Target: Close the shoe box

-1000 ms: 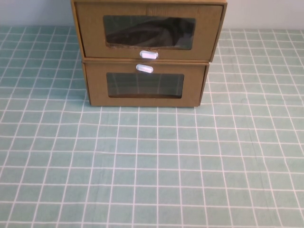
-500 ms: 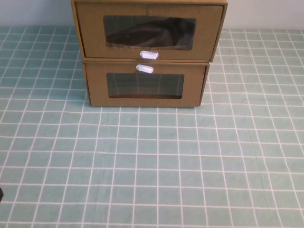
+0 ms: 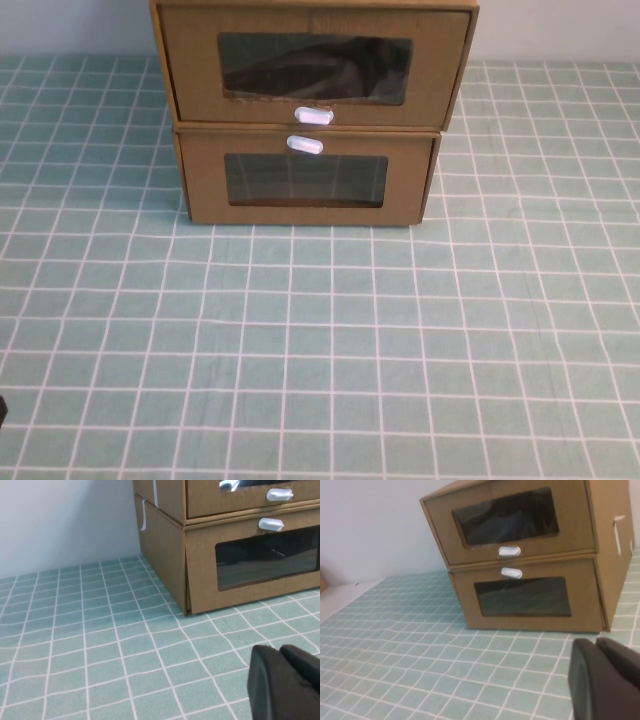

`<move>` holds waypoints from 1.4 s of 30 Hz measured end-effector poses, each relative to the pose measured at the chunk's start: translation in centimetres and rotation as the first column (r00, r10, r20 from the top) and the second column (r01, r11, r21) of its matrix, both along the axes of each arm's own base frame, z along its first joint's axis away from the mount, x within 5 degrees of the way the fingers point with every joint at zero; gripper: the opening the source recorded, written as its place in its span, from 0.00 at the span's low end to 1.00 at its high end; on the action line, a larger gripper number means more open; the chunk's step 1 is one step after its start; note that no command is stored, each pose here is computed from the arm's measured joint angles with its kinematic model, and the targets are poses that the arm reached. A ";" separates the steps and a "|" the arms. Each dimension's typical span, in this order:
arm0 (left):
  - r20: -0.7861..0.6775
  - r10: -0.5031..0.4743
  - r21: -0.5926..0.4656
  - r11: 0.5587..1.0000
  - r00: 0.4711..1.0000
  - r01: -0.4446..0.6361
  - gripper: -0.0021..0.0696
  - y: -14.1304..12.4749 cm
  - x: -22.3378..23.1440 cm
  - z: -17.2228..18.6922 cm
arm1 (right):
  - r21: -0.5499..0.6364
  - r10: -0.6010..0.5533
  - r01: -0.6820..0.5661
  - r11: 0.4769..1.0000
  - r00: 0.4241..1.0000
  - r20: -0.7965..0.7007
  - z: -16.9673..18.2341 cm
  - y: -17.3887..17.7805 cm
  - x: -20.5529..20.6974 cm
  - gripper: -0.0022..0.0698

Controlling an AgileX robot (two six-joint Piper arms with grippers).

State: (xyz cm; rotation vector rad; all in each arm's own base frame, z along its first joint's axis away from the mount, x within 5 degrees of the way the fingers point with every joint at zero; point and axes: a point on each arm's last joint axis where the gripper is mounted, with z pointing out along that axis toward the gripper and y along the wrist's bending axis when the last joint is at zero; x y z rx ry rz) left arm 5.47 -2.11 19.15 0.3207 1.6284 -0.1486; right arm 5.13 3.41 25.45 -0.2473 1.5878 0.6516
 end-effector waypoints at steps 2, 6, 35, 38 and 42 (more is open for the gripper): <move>0.000 0.000 0.000 1.000 1.000 0.000 0.02 0.0 0.0 0.0 | -0.004 0.002 -0.002 1.000 1.000 -0.006 -0.1 0.0 0.0 0.01; -0.002 -0.001 0.000 1.000 1.000 0.001 0.02 0.0 0.0 0.0 | -0.013 0.005 -0.006 1.000 1.000 -0.020 -0.2 0.0 0.0 0.01; -0.002 -0.001 0.000 1.000 1.000 0.001 0.02 0.0 0.0 0.0 | -0.272 -0.481 0.433 0.859 0.865 -0.143 -8.0 -3.0 0.2 0.01; -0.002 -0.001 0.000 1.000 1.000 0.001 0.02 0.0 0.0 0.0 | -0.278 -0.481 0.429 0.860 0.863 -0.154 -8.1 -3.0 0.2 0.01; -0.002 -0.001 0.000 1.000 1.000 0.001 0.02 0.0 0.0 0.0 | -0.281 -0.481 0.428 0.859 0.863 -0.156 -8.2 -3.0 0.2 0.01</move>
